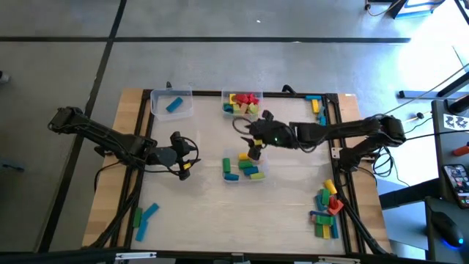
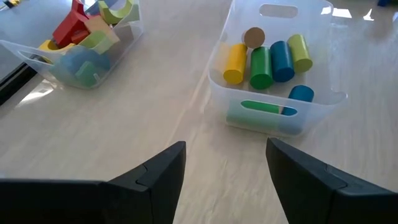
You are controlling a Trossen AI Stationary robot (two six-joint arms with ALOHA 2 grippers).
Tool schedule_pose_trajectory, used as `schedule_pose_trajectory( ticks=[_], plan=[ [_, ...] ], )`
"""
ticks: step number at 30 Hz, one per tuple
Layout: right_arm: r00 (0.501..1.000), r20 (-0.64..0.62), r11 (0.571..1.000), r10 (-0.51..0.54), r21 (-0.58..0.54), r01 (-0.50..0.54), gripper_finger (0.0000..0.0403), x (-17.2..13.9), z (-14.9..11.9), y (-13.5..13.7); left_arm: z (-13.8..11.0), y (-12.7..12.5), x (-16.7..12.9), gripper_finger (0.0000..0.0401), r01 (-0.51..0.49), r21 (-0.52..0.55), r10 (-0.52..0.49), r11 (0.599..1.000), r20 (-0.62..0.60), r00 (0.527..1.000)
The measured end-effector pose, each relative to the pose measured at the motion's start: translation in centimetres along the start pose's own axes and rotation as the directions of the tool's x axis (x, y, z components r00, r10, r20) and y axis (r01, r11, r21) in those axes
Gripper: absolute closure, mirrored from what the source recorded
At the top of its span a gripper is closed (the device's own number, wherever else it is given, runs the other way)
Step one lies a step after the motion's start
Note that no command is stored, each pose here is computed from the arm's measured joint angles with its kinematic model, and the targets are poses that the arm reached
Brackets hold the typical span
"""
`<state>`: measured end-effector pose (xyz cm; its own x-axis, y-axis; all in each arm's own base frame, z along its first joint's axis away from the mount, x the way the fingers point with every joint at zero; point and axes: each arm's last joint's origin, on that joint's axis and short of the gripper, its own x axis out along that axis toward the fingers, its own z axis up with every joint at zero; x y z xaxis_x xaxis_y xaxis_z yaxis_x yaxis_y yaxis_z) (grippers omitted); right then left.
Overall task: Sort blocks by size
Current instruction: Put the green arch block into the top right transparent bin
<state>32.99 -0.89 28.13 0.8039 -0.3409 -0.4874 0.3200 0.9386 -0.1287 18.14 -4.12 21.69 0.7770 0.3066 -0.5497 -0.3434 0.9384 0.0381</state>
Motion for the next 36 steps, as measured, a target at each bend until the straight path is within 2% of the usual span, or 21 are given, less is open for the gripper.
schedule_pose_trajectory(
  ticks=[9, 18, 26, 36],
  plan=[
    [0.992, -0.088, 0.996, 0.088, -0.015, -0.089, 0.0193, -1.8, -1.3, 3.9, 0.0, 0.0, 0.0, 0.0183, 0.000, 0.009, 0.000, 1.000, 0.001, 1.000],
    [0.964, -0.208, 0.986, 0.163, 0.002, -0.166, 0.0194, -4.1, -3.3, 7.5, 0.0, 0.0, 0.0, 0.0183, 0.001, 0.006, -0.001, 1.000, 0.002, 1.000],
    [0.946, -0.233, 0.975, 0.224, 0.049, -0.218, 0.0194, -5.9, -4.2, 9.8, 0.0, 0.0, 0.0, 0.0183, 0.001, 0.005, -0.001, 1.000, 0.002, 1.000],
    [0.894, -0.389, 0.972, 0.225, 0.151, -0.179, 0.0194, -8.9, -6.8, 12.0, 0.0, 0.0, 0.0, 0.0183, 0.001, 0.005, -0.001, 1.000, 0.002, 1.000]
  ],
)
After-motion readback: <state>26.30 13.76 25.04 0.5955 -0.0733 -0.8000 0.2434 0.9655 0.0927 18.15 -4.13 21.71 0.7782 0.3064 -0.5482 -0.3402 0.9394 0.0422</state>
